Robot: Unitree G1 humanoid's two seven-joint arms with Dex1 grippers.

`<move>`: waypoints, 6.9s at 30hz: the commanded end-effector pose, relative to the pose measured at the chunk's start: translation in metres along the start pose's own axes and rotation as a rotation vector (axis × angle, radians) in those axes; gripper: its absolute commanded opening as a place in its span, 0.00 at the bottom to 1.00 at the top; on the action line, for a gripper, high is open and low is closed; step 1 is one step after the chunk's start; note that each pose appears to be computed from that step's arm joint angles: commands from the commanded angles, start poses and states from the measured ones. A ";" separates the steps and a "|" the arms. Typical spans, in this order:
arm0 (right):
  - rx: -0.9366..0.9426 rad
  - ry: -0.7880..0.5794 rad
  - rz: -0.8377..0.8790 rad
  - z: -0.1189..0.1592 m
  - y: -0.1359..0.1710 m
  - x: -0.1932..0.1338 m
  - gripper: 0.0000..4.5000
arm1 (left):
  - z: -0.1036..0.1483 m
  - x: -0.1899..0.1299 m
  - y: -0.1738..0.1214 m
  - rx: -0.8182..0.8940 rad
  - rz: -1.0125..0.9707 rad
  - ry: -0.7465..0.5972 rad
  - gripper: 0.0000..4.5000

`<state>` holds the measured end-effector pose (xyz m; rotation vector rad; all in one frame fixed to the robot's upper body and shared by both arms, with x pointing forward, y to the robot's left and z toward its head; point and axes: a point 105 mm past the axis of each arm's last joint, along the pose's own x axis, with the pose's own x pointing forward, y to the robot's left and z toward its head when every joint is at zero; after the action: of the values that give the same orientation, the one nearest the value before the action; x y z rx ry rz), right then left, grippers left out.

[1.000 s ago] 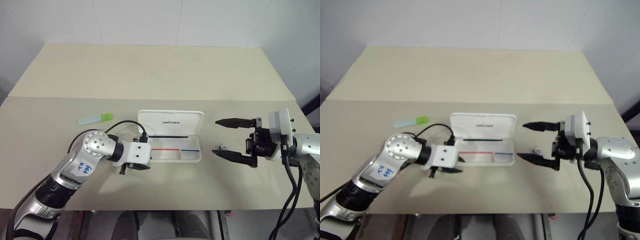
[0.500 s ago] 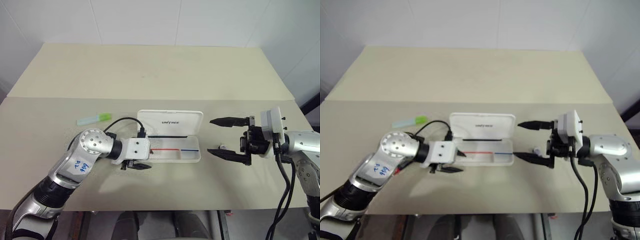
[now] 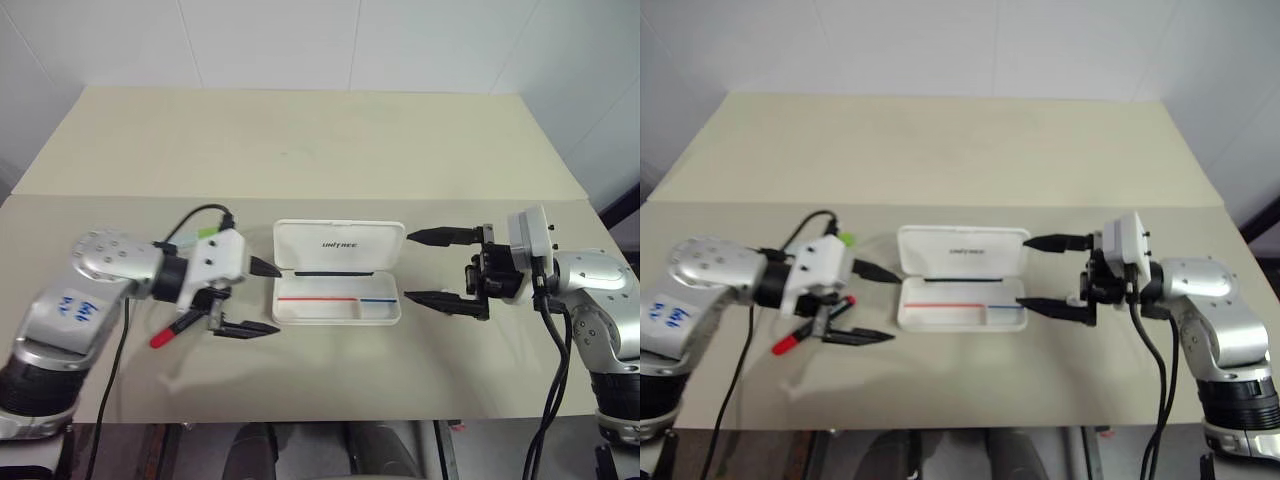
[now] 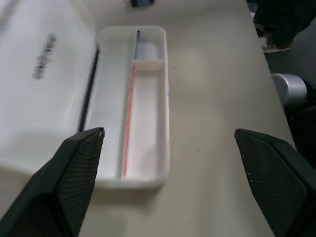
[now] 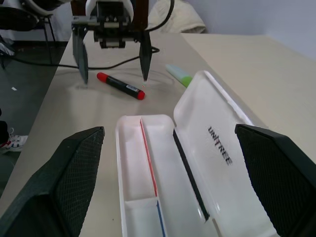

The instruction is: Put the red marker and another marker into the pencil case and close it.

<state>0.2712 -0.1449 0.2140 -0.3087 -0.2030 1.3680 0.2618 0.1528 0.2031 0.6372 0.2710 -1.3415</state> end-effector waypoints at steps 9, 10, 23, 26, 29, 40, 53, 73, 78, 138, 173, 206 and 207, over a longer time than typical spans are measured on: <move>-0.059 -0.045 0.040 0.015 -0.002 0.012 1.00 | -0.051 -0.049 0.015 -0.106 0.126 0.353 0.99; -0.060 -0.049 0.044 0.015 -0.001 0.013 1.00 | -0.054 -0.048 0.012 -0.130 0.118 0.372 0.99; -0.093 -0.109 0.120 0.039 0.011 0.028 1.00 | -0.084 -0.022 -0.013 -0.161 0.118 0.545 0.99; -0.098 -0.108 0.146 0.040 0.014 0.027 1.00 | -0.092 -0.021 -0.016 -0.173 0.139 0.579 0.99; -0.098 -0.107 0.158 0.041 0.016 0.025 1.00 | -0.096 -0.020 -0.017 -0.179 0.152 0.599 0.99; -0.114 -0.112 0.148 0.046 0.015 0.027 1.00 | -0.113 -0.027 -0.020 -0.177 0.185 0.687 0.80; -0.118 -0.097 0.123 0.045 0.010 0.025 1.00 | -0.104 -0.021 -0.013 -0.150 0.193 0.604 0.12; -0.093 0.018 -0.049 0.019 -0.005 -0.005 1.00 | -0.001 0.028 0.016 0.010 0.039 0.191 0.12; -0.094 0.043 -0.092 0.017 -0.005 -0.011 1.00 | 0.006 0.051 0.025 0.041 0.036 0.169 0.12; -0.131 0.008 -0.117 0.022 -0.002 -0.003 1.00 | 0.060 0.066 0.013 0.037 -0.182 -0.065 0.99; -0.173 -0.108 0.134 0.055 0.015 0.042 1.00 | -0.103 -0.083 0.128 -0.060 0.309 0.585 0.99; -0.189 -0.089 0.033 0.060 0.012 0.031 1.00 | -0.128 -0.037 0.127 -0.136 0.221 0.599 0.23; -0.189 -0.089 0.033 0.060 0.011 0.032 1.00 | -0.129 -0.038 0.127 -0.128 0.224 0.602 0.23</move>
<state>0.2533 -0.1055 0.2574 -0.3851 -0.3664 1.4011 0.3993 0.2659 0.1639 0.9229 0.7092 -0.8854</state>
